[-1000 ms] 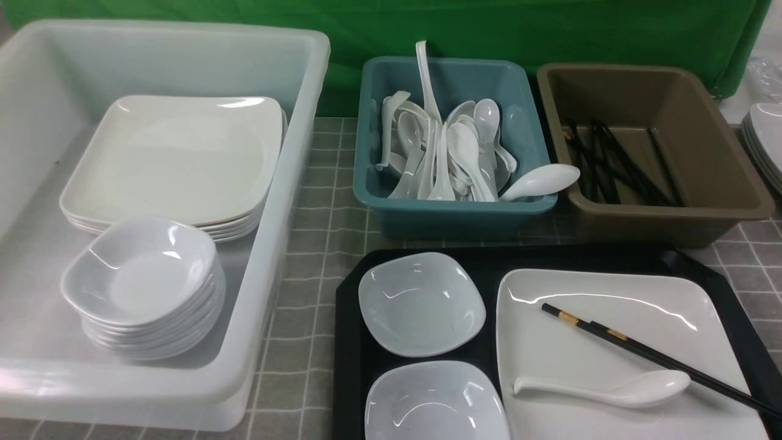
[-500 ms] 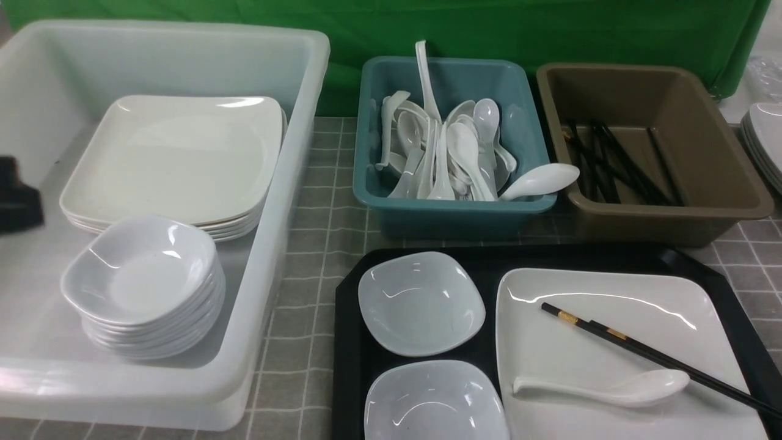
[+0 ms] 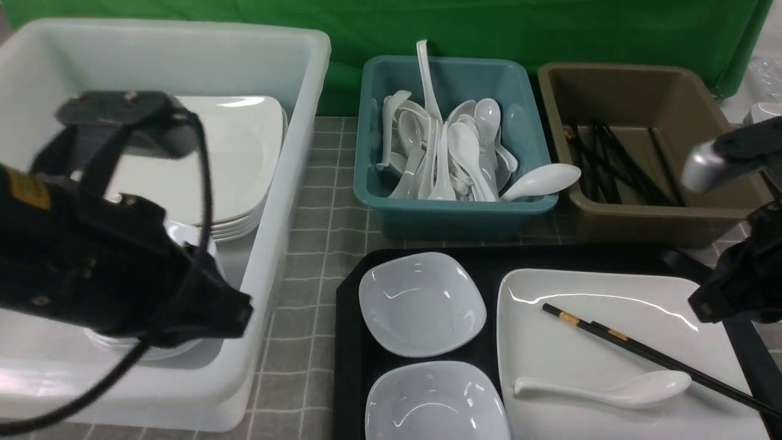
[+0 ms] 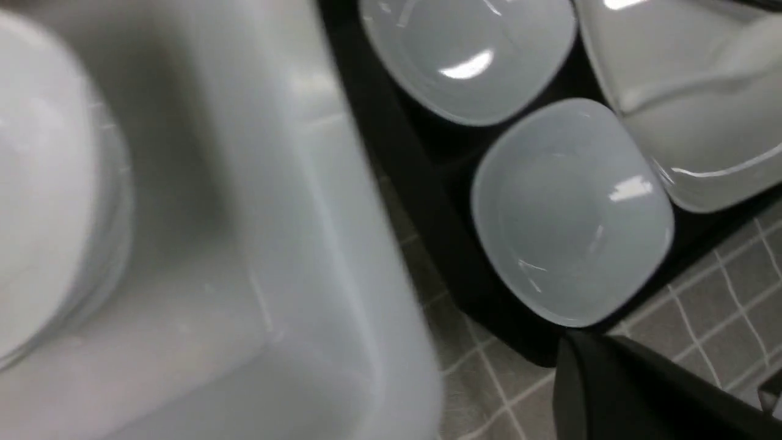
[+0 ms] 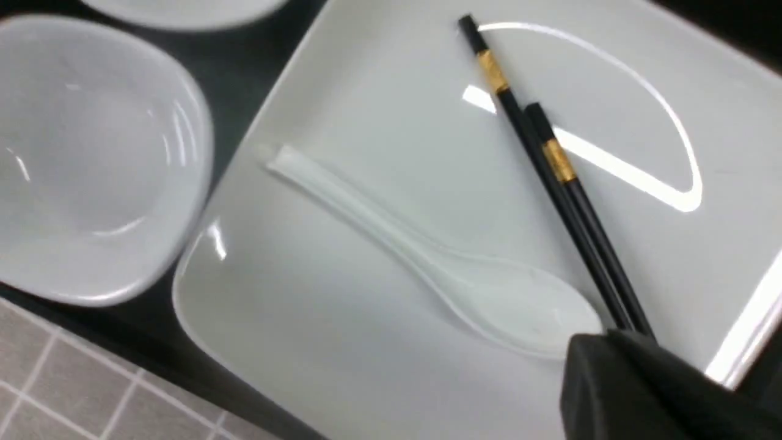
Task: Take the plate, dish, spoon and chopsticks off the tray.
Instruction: Use the right arm to grab a pair of chopsticks from the plate
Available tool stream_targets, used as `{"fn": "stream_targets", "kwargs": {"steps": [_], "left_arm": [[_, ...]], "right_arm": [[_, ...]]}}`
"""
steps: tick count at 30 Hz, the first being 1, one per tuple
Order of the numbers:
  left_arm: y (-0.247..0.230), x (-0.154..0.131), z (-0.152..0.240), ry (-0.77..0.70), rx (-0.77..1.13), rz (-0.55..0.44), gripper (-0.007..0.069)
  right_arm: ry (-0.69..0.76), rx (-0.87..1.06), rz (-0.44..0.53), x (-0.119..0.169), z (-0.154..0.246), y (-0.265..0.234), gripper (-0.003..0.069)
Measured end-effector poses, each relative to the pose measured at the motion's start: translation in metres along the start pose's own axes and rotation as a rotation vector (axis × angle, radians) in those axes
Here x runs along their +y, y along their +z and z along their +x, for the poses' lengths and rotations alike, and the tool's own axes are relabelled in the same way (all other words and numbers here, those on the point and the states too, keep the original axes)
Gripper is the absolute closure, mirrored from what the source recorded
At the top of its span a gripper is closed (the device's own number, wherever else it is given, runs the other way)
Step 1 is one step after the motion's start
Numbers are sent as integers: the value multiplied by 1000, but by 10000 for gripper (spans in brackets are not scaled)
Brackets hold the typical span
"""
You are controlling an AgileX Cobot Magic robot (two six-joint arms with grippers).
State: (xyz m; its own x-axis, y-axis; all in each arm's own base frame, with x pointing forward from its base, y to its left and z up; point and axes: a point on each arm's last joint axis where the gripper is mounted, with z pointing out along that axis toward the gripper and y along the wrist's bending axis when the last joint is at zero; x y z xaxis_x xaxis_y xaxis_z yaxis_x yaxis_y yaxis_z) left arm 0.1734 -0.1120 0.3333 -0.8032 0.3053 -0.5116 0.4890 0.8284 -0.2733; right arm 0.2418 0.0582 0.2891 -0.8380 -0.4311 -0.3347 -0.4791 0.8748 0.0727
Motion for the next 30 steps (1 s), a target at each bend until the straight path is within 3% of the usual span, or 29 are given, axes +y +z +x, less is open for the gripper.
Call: {"fn": "stream_targets", "kwargs": {"steps": [4,5,6,8,10,16,23,25,29,30], "left_arm": [[27,-31,-2,83,49,67,625],[34,-36,-2,99,59,78,625],[35,-36,-2,99,59,77,625],[48,-46,-3,135,70,92,625],[57,-50,-4,164,76,98,625],[66,-51,-8,171,64,94,625],[66,-51,-13,216,6,93,625],[68,-50,-16,223,-19,85,625],[73,-50,-23,222,-87,76,625],[73,-50,-24,221,-93,76,625]], "right_arm": [[-15,125,-41,-12,-12,49,484],[-23,150,-48,-15,-14,62,417],[-25,154,-49,-15,-14,64,406],[-47,170,-50,-18,-19,87,275],[-52,151,-36,-21,-24,102,199],[-64,104,9,-29,-31,123,143],[-100,174,22,-34,-27,139,162],[-104,178,25,-35,-27,139,225],[-110,183,25,-35,-27,139,526],[-109,183,23,-35,-27,139,547]]}}
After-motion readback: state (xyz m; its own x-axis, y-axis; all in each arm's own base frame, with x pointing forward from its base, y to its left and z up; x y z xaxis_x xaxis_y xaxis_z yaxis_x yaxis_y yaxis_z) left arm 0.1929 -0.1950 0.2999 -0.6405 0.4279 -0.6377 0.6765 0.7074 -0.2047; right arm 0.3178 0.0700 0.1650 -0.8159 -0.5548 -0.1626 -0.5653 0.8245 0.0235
